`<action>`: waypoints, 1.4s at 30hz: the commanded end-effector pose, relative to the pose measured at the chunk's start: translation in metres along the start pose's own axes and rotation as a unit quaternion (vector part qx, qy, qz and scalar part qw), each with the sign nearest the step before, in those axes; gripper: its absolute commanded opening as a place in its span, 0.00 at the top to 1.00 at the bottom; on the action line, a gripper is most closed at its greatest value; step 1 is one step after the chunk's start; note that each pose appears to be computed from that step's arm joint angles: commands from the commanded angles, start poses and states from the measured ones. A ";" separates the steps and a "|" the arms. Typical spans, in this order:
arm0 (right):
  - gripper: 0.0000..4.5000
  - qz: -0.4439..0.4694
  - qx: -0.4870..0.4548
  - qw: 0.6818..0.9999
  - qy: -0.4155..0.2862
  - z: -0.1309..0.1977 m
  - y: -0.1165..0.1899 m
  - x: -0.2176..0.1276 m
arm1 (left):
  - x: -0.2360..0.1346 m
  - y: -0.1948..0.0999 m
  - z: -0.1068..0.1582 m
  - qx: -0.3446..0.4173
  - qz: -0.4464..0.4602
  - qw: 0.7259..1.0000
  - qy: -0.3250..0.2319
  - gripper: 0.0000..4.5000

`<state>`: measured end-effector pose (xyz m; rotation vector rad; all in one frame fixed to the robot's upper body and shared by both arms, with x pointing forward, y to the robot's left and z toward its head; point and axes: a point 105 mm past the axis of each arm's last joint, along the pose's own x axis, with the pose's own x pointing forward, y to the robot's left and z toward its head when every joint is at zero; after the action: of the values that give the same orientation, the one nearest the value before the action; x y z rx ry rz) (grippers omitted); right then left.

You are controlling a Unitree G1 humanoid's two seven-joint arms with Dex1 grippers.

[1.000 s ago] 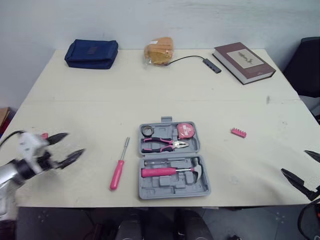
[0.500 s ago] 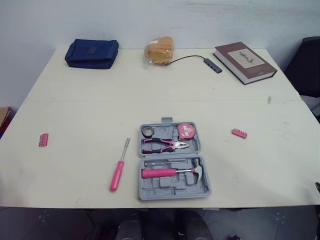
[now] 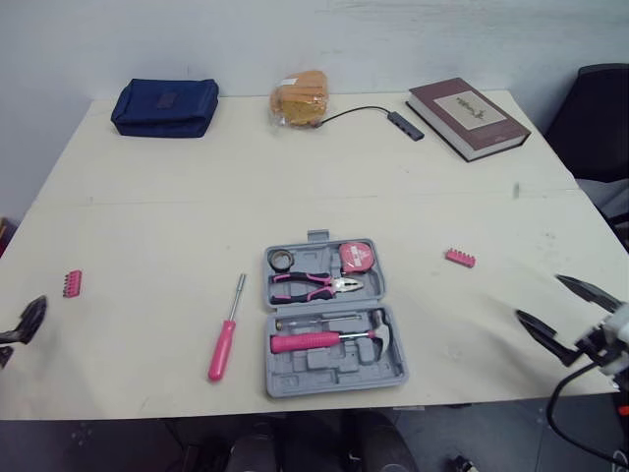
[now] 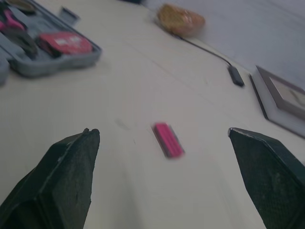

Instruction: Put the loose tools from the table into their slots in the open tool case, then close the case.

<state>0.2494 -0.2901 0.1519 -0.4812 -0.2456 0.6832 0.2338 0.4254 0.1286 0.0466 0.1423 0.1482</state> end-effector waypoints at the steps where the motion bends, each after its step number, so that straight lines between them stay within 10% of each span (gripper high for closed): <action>1: 0.00 0.033 0.010 0.998 -0.053 0.027 0.014 0.024 | 0.010 -0.005 0.012 -0.001 0.002 1.000 0.011 0.01; 22: 0.00 0.161 -0.001 0.979 -0.126 0.084 0.071 0.083 | 0.057 -0.021 -0.057 -0.064 0.023 0.987 0.143 0.01; 31: 0.00 0.151 0.000 0.981 -0.119 0.090 0.070 0.086 | 0.050 -0.021 -0.075 -0.071 0.037 0.985 0.156 0.83; 36: 0.00 0.149 0.001 0.982 -0.115 0.091 0.069 0.088 | 0.054 -0.023 -0.061 -0.072 0.028 0.992 0.102 0.83; 42: 0.00 0.149 -0.001 0.984 -0.102 0.083 0.065 0.084 | 0.055 -0.081 0.035 0.000 -0.153 0.983 -0.105 0.83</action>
<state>0.2487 -0.1581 0.1873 -0.4160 -0.3391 1.0389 0.3006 0.3653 0.1105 -0.0393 0.0710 -0.0748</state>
